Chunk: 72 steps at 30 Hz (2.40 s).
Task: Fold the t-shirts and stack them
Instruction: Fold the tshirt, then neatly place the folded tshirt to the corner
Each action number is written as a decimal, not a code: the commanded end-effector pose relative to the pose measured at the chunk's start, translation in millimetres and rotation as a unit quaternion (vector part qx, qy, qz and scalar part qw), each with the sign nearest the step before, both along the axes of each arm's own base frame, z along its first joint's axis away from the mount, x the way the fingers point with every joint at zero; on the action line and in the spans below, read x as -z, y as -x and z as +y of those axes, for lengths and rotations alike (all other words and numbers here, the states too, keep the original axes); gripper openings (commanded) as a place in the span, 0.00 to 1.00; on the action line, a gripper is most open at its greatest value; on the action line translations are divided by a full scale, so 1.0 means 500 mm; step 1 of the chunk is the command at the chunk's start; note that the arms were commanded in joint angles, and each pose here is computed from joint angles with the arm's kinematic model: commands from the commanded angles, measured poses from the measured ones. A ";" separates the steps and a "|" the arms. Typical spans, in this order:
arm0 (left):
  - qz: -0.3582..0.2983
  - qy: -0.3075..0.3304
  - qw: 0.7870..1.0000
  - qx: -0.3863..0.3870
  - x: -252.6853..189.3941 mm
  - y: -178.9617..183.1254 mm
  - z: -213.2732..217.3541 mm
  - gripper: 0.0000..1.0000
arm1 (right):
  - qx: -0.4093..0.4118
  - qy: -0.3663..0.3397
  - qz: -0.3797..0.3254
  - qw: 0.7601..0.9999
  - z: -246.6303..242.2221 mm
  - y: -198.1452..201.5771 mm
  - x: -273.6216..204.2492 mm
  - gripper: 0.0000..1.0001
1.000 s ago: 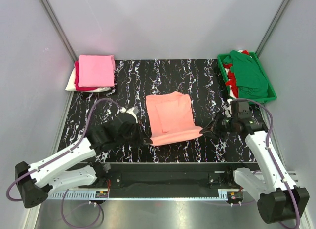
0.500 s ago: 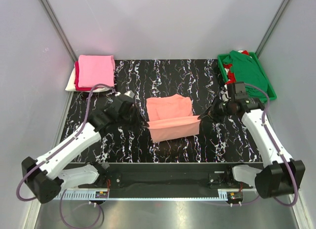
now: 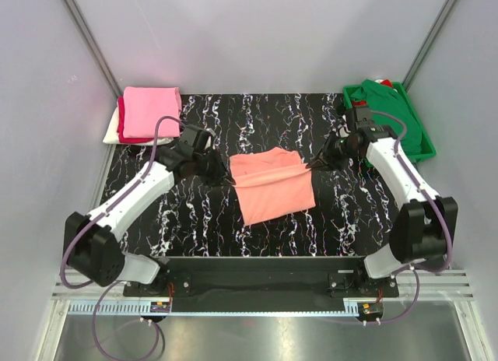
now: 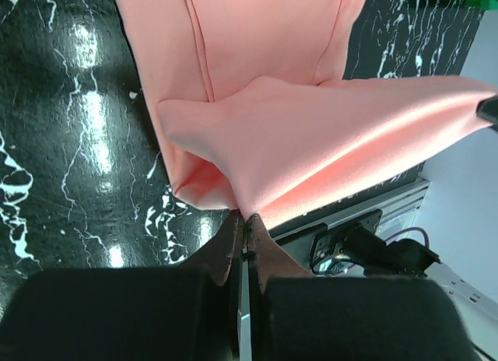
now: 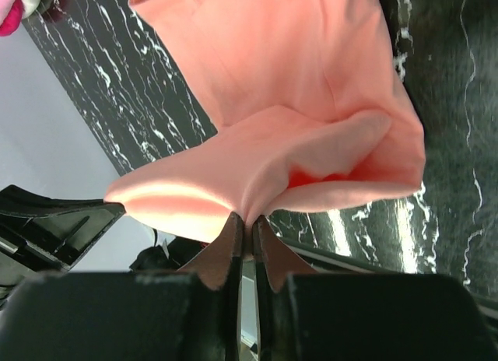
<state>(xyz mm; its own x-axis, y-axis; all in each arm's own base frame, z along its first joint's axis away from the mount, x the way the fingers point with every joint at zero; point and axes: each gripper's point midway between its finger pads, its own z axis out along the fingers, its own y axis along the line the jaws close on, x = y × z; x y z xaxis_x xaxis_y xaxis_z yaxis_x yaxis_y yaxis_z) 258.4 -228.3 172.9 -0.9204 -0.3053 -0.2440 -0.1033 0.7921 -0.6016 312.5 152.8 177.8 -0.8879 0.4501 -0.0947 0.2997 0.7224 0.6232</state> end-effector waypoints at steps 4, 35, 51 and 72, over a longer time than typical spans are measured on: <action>0.000 0.015 1.000 0.021 0.000 -0.056 0.006 0.00 | -0.008 0.016 -0.042 0.999 -0.001 -0.095 -0.011 0.00; 0.008 -0.028 0.998 -0.052 0.109 -0.344 0.094 0.85 | 0.004 0.017 0.000 1.000 0.028 -0.281 0.205 0.68; 0.020 -0.050 0.999 0.007 0.191 -0.293 0.077 0.74 | -0.031 0.091 0.038 0.995 0.036 -0.045 0.247 0.72; -0.044 0.006 0.996 0.072 0.247 -0.426 -0.004 0.80 | -0.001 0.059 -0.022 0.998 -0.015 -0.245 0.223 0.52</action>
<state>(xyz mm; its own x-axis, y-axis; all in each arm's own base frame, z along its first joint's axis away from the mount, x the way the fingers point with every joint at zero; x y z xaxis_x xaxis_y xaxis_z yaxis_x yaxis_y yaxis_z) 456.2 -215.3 41.7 -0.9445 -0.1963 -0.2635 -0.0132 0.8240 -0.5664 419.3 131.8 79.9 -0.8674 0.4585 -0.1936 0.3089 0.8010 0.5128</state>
